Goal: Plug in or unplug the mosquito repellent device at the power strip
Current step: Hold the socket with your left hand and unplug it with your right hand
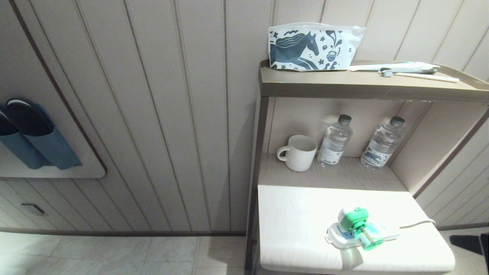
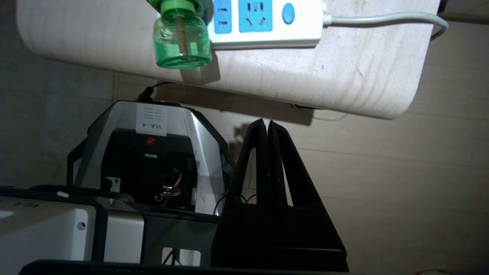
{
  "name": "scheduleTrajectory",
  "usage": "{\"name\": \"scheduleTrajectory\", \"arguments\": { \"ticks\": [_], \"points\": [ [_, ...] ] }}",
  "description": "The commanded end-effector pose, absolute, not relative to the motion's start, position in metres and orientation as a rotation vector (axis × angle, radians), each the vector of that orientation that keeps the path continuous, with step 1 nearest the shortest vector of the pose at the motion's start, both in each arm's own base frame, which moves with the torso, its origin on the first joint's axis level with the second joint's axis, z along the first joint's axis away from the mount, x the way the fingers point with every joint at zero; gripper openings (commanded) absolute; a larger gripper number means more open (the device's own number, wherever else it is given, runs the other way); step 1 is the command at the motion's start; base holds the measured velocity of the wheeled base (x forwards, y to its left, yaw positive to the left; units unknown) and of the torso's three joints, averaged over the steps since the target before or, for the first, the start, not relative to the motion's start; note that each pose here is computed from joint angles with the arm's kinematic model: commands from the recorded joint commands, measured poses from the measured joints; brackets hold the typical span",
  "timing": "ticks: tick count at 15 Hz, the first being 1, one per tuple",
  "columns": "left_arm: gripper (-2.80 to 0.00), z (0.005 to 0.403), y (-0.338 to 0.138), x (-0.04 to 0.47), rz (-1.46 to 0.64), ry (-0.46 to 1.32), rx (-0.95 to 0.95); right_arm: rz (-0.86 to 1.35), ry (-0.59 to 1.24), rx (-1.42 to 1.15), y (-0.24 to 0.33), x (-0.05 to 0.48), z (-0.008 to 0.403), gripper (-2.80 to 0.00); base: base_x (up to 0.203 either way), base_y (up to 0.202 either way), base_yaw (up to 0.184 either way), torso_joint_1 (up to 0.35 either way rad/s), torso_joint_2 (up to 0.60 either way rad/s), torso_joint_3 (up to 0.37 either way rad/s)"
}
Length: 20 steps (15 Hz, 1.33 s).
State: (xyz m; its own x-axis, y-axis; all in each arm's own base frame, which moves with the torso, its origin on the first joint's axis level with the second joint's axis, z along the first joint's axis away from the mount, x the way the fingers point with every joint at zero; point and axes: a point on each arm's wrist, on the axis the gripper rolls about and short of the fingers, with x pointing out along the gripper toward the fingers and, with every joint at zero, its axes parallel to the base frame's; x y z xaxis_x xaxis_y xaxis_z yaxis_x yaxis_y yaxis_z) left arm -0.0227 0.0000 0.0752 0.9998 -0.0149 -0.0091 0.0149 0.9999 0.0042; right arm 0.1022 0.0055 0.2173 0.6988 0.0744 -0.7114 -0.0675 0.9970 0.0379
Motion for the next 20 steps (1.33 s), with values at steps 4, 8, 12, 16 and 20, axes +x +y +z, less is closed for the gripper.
{"name": "scheduleTrajectory", "arguments": {
  "ticks": [4,8,12,16,20],
  "points": [
    [-2.8,0.075,0.0,-0.023,-0.015,0.009,0.005,0.015,0.855,-0.015,0.004,0.103,0.203,-2.8,0.0,0.0,0.0,0.0,0.0,0.0],
    [-2.8,0.075,0.0,-0.023,-0.015,0.011,0.005,0.027,0.877,-0.021,0.005,0.109,0.202,-2.8,0.0,0.0,0.0,0.0,0.0,0.0],
    [-2.8,0.075,0.0,-0.023,-0.015,0.011,0.003,0.131,0.954,-0.075,0.02,0.13,0.195,-2.8,0.0,0.0,0.0,0.0,0.0,0.0],
    [-2.8,0.075,0.0,-0.023,-0.017,0.012,0.003,0.192,1.014,-0.102,0.039,0.16,0.193,0.0,0.0,0.0,0.0,0.0,0.0,0.0],
    [-2.8,0.075,0.0,-0.023,-0.017,0.012,0.003,0.202,0.993,-0.104,0.045,0.177,0.202,0.0,0.0,0.0,0.0,0.0,0.0,0.0]
  ]
}}
